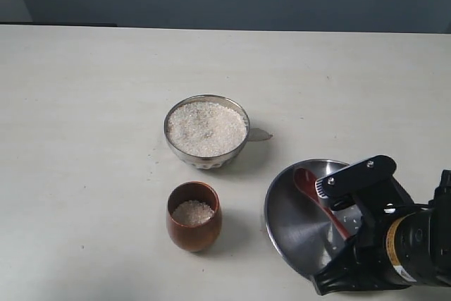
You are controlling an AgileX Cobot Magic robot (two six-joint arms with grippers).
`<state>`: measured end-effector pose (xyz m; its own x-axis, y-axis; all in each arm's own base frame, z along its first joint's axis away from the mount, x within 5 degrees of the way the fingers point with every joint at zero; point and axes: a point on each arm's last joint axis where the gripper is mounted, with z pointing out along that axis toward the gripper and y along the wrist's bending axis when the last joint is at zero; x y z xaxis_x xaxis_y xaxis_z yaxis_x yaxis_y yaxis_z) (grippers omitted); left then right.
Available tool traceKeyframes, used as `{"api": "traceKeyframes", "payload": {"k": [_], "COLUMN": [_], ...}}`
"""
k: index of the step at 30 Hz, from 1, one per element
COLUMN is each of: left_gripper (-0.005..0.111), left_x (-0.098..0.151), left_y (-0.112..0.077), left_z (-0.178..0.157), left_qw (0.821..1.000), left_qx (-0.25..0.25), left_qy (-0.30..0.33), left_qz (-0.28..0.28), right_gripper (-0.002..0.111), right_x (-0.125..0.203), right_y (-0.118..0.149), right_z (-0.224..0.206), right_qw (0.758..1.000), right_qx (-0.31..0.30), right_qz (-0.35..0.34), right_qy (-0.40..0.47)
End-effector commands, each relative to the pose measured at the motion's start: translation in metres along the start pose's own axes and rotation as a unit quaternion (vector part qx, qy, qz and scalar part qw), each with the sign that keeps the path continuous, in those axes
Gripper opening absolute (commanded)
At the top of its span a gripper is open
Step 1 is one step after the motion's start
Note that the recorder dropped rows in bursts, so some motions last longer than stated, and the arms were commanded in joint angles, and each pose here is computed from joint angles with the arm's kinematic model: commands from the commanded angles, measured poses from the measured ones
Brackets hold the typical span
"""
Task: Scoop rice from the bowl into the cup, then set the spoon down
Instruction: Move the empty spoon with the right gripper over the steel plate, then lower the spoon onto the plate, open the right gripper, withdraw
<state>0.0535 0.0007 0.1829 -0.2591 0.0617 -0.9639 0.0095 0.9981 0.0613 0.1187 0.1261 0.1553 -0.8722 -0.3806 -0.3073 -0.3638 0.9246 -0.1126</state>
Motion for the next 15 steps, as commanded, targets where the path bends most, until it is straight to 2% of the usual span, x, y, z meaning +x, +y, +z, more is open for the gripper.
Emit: {"api": "traceKeyframes", "payload": {"k": [1,15], "left_gripper": [0.001,0.001], "left_x": [0.000,0.000], "left_y": [0.000,0.000], "left_z": [0.000,0.000], "left_qw": [1.000,1.000], "left_qx": [0.000,0.000], "left_qy": [-0.007,-0.007], "left_qz": [0.002,0.002], "right_gripper": [-0.001,-0.001], "right_x": [-0.002,0.008], "right_y": [-0.001,-0.006], "right_z": [0.001,0.006], "right_qw": [1.000,1.000], "right_qx": [-0.003,0.011], "right_qz": [-0.010,-0.002], "right_qy": [-0.015,0.000]}}
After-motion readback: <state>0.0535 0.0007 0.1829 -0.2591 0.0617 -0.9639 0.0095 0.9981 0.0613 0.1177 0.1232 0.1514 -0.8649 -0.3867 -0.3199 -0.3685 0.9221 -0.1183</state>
